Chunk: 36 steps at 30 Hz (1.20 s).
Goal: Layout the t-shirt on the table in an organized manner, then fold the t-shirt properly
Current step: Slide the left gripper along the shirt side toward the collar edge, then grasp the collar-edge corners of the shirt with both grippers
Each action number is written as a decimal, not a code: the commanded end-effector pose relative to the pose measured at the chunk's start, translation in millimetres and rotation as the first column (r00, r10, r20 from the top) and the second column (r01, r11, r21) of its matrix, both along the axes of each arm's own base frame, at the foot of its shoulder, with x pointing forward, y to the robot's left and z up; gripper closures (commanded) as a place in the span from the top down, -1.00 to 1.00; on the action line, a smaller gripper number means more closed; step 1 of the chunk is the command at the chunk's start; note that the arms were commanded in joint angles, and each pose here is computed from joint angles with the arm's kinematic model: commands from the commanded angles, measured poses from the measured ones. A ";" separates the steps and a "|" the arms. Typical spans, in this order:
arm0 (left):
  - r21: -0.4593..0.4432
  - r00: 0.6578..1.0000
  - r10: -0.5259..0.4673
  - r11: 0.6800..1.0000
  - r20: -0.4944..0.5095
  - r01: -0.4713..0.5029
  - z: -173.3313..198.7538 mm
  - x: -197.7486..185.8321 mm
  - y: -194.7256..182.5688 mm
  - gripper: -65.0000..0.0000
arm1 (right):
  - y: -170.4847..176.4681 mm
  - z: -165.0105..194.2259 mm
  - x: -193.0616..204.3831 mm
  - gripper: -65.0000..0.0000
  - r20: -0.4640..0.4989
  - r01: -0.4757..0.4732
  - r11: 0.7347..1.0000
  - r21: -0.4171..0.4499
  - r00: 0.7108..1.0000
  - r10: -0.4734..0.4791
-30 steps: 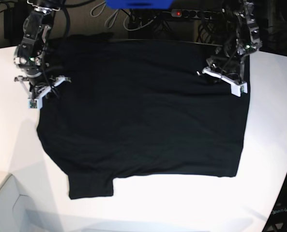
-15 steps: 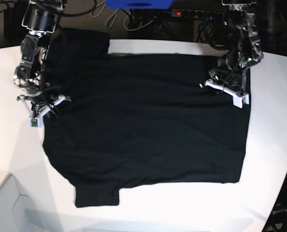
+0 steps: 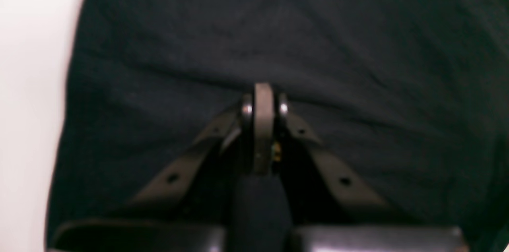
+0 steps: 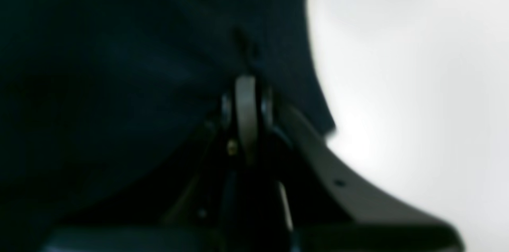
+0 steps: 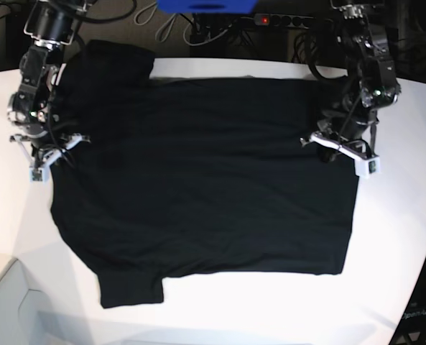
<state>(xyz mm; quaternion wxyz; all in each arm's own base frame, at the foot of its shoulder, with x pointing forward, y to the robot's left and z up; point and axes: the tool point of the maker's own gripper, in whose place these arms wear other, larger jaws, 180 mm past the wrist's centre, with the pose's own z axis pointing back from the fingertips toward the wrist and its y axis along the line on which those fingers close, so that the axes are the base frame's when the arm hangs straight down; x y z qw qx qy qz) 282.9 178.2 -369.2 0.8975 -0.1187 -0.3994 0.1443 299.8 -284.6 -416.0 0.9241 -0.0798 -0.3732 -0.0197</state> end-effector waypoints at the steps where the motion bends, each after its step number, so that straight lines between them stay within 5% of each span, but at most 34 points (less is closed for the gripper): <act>1: 0.009 1.000 -0.002 1.000 0.021 0.002 8.0 -3.8 0.9 -1.00 | -2.0 21.3 9.5 -1.00 0.073 0.002 1.000 -0.018 0.997 0.000; 18: 0.070 0.981 0.013 0.998 -0.192 0.001 -55.5 -52.2 37.2 -1.00 | 7.7 9.1 -40.0 -1.00 0.011 -0.017 0.999 -0.034 1.000 0.017; 36: 0.108 0.996 0.075 0.992 -0.057 -0.068 -11.8 -14.7 68.2 -1.00 | 12.4 6.7 -66.9 -1.00 -0.003 0.019 1.000 -0.020 1.000 -0.019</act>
